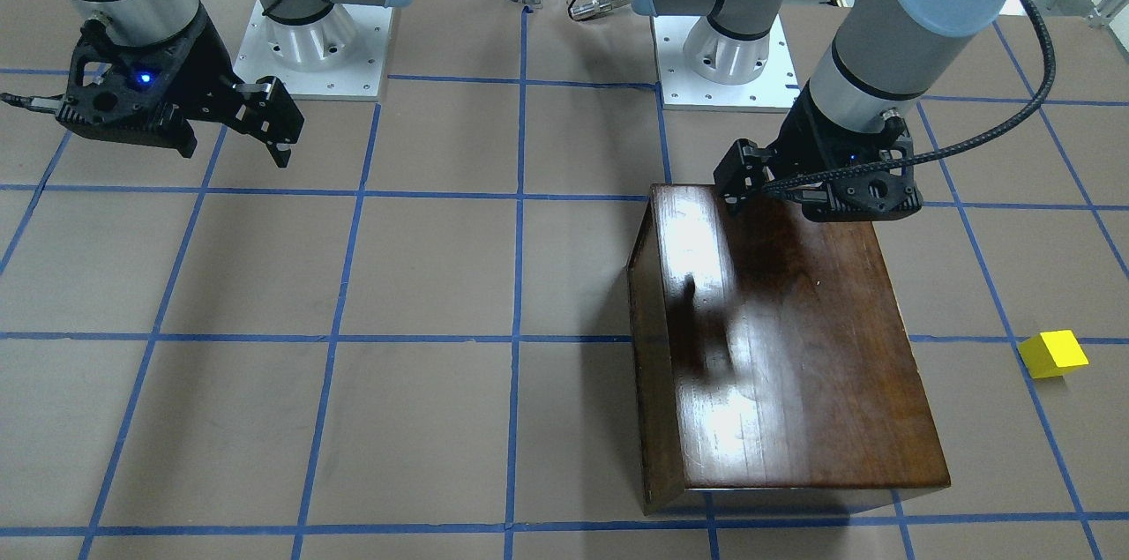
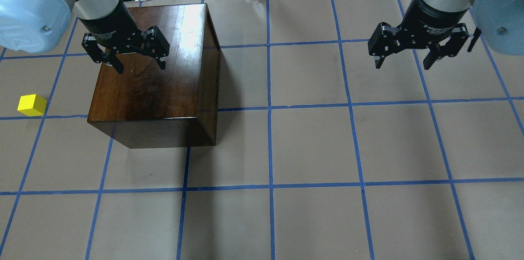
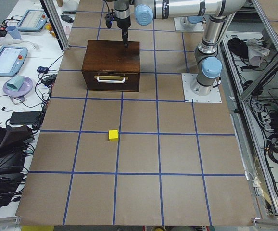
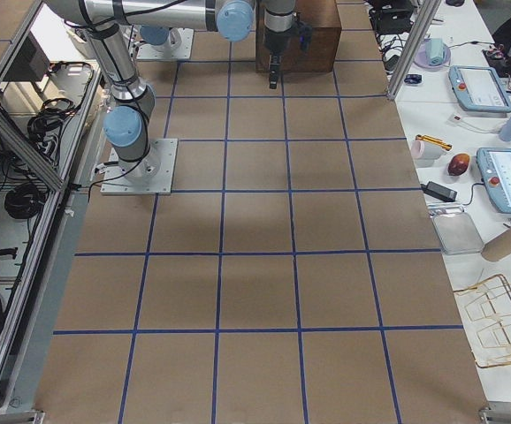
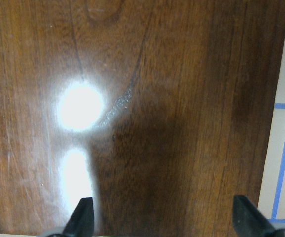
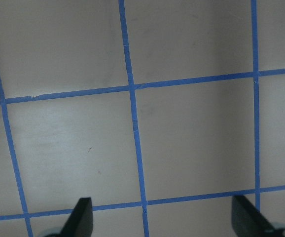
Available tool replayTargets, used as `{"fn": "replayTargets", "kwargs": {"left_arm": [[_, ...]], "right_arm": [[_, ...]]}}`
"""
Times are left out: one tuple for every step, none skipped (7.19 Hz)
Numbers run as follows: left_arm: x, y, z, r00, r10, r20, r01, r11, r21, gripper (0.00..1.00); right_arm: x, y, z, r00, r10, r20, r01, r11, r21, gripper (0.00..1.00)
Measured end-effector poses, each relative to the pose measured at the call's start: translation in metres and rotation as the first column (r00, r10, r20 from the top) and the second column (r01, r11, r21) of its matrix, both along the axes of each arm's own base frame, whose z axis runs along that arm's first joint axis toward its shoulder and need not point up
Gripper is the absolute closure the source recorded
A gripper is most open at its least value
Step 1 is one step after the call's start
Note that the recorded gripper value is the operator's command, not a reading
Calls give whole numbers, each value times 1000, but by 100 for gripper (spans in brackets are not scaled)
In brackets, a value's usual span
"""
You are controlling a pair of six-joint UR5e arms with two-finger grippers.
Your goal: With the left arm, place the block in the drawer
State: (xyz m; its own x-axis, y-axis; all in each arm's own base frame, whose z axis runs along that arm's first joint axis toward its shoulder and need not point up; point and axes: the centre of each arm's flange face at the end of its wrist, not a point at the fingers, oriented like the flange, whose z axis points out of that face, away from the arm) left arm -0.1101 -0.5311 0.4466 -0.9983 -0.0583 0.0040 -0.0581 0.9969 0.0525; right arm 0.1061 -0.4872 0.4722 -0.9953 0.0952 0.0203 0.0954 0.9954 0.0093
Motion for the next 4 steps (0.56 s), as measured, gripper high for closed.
{"fn": "replayTargets", "kwargs": {"left_arm": [[1,0,1,1000,1,1,-1,1000,-2,0],[1,0,2,1000,4,1,-4,1000,-3,0],[3,-1,2,1000,8,1,-8,1000,-4,0],[7,-2,3,1000,14,-1,-14,1000,-5,0]], "right_arm": [[0,0,0,1000,0,0,0,1000,0,0],[0,0,0,1000,0,0,0,1000,0,0],[0,0,0,1000,0,0,0,1000,0,0],[0,0,0,1000,0,0,0,1000,0,0]]}}
